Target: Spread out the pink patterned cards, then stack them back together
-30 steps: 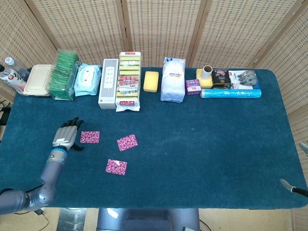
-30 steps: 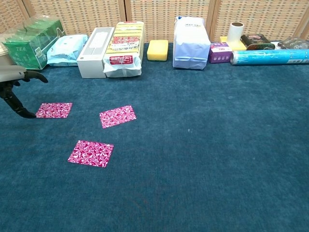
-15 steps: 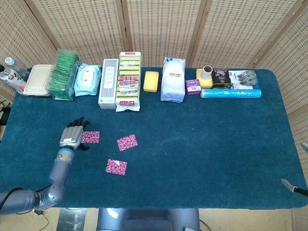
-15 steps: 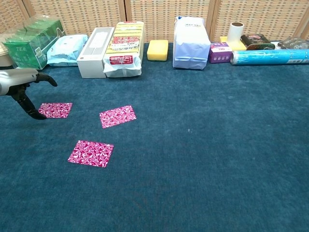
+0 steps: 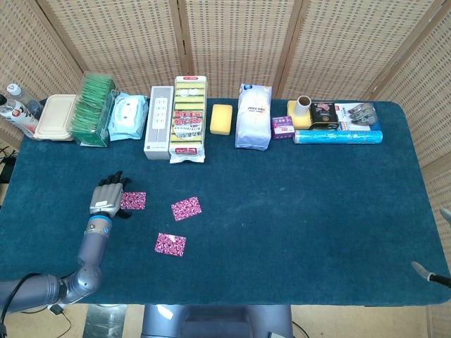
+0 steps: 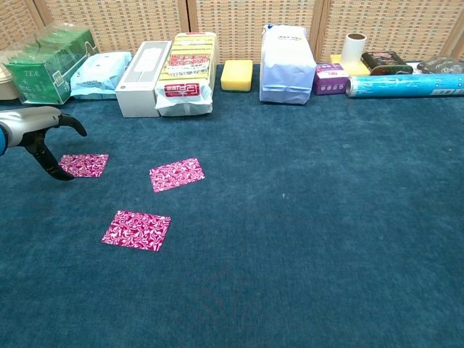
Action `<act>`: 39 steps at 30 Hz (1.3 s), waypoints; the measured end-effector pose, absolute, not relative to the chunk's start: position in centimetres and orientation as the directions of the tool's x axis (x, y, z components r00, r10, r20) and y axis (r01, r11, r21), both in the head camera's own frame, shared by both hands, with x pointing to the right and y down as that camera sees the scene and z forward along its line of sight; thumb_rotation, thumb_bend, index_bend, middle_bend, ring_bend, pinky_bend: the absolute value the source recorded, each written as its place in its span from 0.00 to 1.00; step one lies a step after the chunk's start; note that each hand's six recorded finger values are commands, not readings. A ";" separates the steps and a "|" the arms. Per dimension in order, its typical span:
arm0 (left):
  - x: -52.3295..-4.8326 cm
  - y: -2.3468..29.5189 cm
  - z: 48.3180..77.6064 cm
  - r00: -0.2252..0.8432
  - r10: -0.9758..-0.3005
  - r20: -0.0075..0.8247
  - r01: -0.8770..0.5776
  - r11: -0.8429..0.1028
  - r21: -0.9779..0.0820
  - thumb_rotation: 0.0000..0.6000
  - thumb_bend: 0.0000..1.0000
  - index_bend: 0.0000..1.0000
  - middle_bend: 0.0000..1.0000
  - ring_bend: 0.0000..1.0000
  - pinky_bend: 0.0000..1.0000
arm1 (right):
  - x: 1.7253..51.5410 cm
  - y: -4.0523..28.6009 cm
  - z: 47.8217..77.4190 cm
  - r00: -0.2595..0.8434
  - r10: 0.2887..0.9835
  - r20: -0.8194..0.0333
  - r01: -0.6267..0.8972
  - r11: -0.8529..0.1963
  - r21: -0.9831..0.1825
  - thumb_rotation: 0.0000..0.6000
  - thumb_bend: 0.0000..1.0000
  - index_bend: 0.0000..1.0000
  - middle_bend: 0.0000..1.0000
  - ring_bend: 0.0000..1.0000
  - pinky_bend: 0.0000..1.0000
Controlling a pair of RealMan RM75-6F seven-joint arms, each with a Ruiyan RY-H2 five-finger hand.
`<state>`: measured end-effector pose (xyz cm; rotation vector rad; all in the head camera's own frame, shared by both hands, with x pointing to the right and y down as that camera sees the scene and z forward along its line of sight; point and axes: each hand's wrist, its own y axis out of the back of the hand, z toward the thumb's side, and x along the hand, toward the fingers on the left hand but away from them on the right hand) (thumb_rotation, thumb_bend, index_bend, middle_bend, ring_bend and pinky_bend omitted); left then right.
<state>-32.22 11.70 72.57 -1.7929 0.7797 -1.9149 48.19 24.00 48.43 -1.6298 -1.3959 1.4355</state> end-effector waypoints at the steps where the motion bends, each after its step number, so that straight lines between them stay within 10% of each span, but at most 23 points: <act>1: -32.2 11.7 72.6 -0.096 -0.633 0.768 -0.082 -0.764 -0.640 1.00 0.19 0.16 0.00 0.00 0.07 | 48.2 24.0 48.4 -0.111 0.926 -0.361 0.336 -0.307 -0.890 1.00 0.01 0.08 0.00 0.00 0.00; 39: -32.3 12.0 73.9 -0.132 -0.612 0.780 -0.085 -0.777 -0.624 1.00 0.23 0.37 0.00 0.00 0.07 | 48.2 24.0 48.4 -0.109 0.926 -0.361 0.339 -0.307 -0.889 1.00 0.01 0.08 0.00 0.00 0.00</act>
